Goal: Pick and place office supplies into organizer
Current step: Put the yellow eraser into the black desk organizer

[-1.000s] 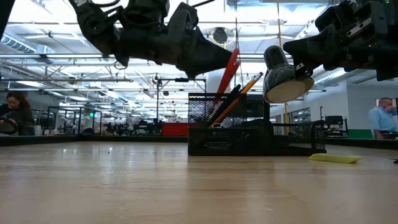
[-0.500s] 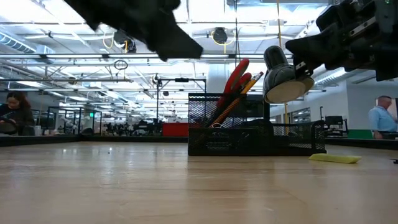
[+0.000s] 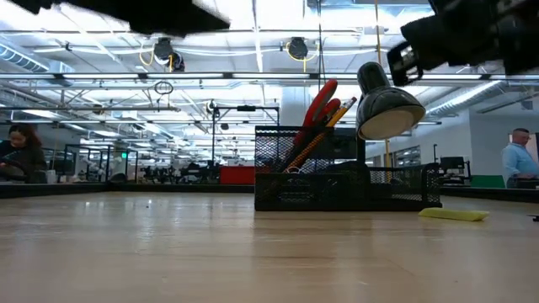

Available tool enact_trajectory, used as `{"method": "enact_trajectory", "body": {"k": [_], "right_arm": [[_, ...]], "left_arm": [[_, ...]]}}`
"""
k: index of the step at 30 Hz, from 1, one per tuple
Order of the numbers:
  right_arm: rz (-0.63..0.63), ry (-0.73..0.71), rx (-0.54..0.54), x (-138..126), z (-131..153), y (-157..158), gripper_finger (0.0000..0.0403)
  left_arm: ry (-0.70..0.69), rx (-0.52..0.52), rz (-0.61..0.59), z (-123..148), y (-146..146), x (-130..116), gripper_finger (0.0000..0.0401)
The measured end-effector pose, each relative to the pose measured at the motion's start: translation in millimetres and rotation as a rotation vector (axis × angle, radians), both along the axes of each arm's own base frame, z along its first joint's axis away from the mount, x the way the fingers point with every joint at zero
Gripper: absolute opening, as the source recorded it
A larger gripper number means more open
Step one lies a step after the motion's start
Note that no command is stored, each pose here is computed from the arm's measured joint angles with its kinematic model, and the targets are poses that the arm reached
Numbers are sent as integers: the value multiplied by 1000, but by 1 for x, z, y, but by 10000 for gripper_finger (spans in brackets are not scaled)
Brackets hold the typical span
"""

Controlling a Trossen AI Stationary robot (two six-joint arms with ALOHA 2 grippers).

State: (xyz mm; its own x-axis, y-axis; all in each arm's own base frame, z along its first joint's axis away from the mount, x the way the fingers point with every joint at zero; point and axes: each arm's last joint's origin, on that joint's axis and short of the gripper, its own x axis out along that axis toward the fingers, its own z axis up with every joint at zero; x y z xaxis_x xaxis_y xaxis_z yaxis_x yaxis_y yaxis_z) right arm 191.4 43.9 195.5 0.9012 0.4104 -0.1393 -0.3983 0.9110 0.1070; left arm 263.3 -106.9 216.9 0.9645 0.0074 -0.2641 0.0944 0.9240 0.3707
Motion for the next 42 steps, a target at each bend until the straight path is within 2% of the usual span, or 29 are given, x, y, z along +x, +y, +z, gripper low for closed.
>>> {"method": "enact_trajectory", "body": {"k": [6, 9, 13, 18, 22, 25, 28, 34, 36, 39, 42], "right_arm": [[-155, 290, -135, 14, 43, 29, 3], [-149, 352, -114, 18, 63, 46, 18], [-133, 407, -70, 24, 76, 67, 68], [-205, 584, 31, 36, 62, 80, 151], [-206, 714, 80, 45, 41, 88, 184], [-187, 790, 127, 51, 28, 94, 186], [-169, 839, 129, 53, 19, 100, 182], [-350, 845, 125, 57, 10, 92, 173], [-364, 877, 110, 56, 6, 91, 172], [-317, 918, 94, 59, -2, 94, 172], [-350, 954, 95, 61, -10, 93, 171]], "left_arm": [[-8, -14, 15, 0, 10, -21, 18], [-15, 27, 20, -1, 14, -27, 22], [-40, 30, 33, 5, 18, -32, 13], [-48, 27, 37, 9, 20, -35, 5], [-37, 16, 40, 9, 21, -36, 21], [-23, 4, 33, 7, 21, -36, 27], [-5, 10, 25, 5, 21, -37, 22], [0, 43, 13, 5, 20, -37, 3], [1, 43, 14, 5, 21, -37, 5], [3, 33, 18, 5, 21, -37, 18], [-1, 35, 20, 5, 21, -37, 30]]}}
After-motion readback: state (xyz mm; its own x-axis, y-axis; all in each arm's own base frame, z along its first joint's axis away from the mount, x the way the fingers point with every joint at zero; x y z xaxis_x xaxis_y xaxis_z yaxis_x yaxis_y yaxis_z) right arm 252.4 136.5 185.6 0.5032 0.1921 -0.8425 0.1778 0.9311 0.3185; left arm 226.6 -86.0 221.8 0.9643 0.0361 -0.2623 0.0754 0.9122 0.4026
